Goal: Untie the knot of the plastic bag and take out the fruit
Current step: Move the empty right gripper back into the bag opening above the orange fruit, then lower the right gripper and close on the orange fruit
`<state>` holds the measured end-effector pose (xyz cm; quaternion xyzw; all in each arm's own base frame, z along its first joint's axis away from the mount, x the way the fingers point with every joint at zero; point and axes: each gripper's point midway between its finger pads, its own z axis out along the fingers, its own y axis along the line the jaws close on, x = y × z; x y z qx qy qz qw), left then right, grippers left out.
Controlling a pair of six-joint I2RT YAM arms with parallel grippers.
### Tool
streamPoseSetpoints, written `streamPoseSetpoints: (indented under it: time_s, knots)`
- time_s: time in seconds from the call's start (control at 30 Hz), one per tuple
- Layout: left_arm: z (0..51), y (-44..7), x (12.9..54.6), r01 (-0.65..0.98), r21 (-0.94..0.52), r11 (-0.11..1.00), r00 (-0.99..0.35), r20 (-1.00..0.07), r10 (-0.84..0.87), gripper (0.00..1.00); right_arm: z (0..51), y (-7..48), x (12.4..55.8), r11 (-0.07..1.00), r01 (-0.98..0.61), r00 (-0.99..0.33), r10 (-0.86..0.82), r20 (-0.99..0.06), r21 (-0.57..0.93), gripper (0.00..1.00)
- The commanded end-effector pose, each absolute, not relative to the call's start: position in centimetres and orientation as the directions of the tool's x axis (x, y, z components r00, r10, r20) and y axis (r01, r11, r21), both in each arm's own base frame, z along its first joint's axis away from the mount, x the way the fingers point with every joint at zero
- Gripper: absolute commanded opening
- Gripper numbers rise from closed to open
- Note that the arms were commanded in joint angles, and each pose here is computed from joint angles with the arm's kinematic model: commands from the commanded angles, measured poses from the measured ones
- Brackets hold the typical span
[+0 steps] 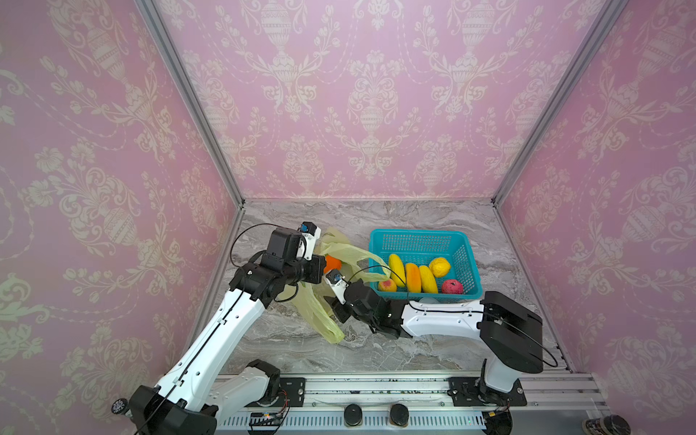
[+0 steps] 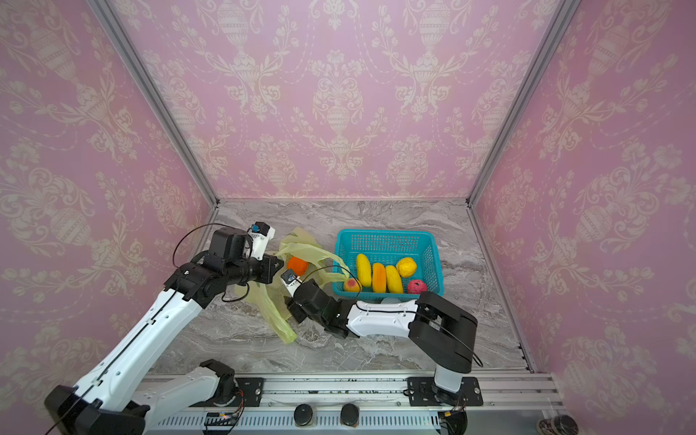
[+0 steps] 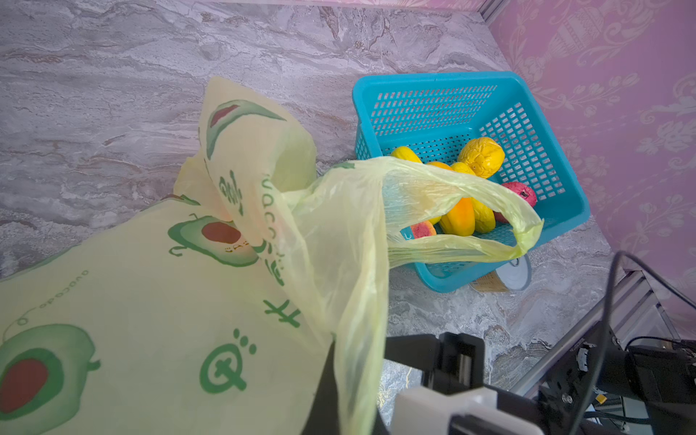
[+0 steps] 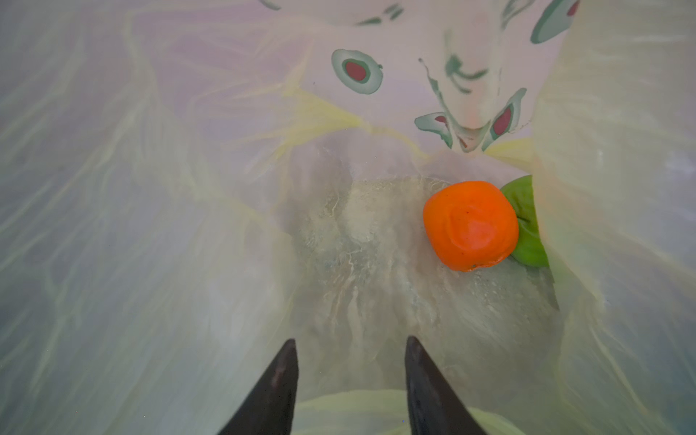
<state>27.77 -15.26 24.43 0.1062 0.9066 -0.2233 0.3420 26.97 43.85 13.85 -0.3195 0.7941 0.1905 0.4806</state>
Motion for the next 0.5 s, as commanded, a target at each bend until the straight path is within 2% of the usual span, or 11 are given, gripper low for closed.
streamPoseSetpoints:
  time_s: [0.0,0.13,0.3,0.37,0.47]
  knots:
    - [25.1,-15.4,27.6,0.37,-0.336,0.866,-0.735,-0.676,0.052,0.0,13.4,43.8,30.1,0.827,-0.552,-0.347,-0.339,-0.874,-0.102,0.6]
    - [25.1,-15.4,27.6,0.37,-0.339,0.865,-0.736,-0.676,0.051,0.0,12.0,44.6,32.8,0.859,-0.467,-0.351,-0.396,-0.848,-0.208,0.74]
    - [25.3,-15.7,27.5,0.381,-0.349,0.856,-0.735,-0.676,0.051,0.0,10.5,44.8,35.4,0.865,-0.385,-0.355,-0.46,-0.814,-0.321,0.96]
    - [25.3,-15.9,27.4,0.39,-0.359,0.848,-0.735,-0.676,0.052,0.0,10.0,44.4,36.4,0.867,-0.355,-0.365,-0.473,-0.802,-0.349,1.0]
    - [25.5,-16.3,27.3,0.403,-0.378,0.833,-0.736,-0.675,0.05,0.0,8.9,43.9,37.9,0.869,-0.333,-0.398,-0.481,-0.781,-0.366,1.0]
